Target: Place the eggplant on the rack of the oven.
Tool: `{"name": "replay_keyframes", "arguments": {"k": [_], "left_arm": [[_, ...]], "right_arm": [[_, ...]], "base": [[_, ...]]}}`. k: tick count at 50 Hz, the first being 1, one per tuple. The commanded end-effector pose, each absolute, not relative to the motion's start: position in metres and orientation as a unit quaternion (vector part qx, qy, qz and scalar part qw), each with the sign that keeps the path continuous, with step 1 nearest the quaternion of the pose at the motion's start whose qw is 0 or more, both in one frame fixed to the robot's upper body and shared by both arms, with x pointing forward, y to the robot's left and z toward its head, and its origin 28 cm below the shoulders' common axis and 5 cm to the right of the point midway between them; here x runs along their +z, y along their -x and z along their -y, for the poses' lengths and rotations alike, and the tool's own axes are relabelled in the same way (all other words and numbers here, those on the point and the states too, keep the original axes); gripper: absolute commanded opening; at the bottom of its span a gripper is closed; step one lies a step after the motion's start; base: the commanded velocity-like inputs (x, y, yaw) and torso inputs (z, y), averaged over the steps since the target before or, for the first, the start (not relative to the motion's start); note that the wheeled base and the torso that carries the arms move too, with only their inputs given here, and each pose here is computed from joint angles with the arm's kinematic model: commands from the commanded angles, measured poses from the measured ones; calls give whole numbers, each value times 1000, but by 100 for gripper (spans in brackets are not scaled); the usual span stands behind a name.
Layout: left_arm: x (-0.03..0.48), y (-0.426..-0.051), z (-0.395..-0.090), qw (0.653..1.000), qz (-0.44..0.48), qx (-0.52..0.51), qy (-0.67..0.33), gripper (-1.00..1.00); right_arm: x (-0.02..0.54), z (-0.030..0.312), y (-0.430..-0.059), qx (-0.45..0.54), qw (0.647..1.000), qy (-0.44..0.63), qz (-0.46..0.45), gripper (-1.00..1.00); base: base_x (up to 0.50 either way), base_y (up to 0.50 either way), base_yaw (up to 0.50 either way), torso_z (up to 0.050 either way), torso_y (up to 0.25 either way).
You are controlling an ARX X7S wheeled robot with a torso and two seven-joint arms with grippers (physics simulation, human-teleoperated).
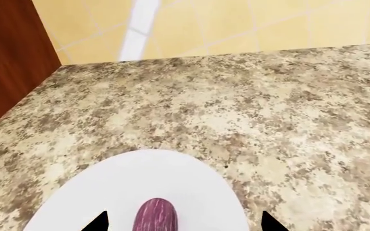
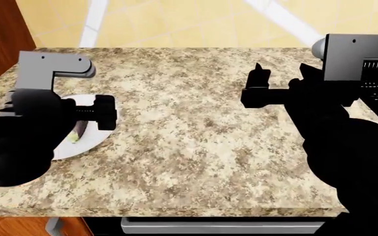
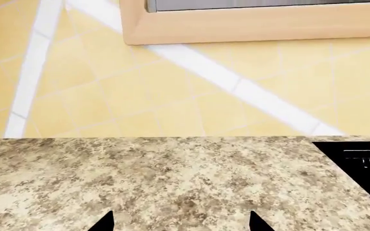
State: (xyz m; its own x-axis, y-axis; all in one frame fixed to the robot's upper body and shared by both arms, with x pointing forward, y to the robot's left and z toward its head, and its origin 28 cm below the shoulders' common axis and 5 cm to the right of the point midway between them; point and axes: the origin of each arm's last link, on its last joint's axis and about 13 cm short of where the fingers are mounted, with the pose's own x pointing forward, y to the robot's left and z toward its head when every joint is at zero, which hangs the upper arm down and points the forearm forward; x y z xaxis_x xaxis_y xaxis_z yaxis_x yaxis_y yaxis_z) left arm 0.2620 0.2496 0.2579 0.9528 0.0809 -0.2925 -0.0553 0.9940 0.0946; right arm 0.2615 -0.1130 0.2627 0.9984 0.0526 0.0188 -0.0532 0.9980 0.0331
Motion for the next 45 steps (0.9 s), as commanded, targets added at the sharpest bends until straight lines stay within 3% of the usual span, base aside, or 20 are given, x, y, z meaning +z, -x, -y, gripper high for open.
{"name": "replay_keyframes", "arguments": {"k": [1,45], "left_arm": [[256,-259,-254,985,-156,49,-47,100],[202,-301,-264,968,-237,81,-15,100]], "right_arm": [[263,112,-260,31,999,-17,13,100],[242,122,-259,14,999,-34,-9,100]], "base": [[0,0,0,0,0],[0,0,0,0,0]]}}
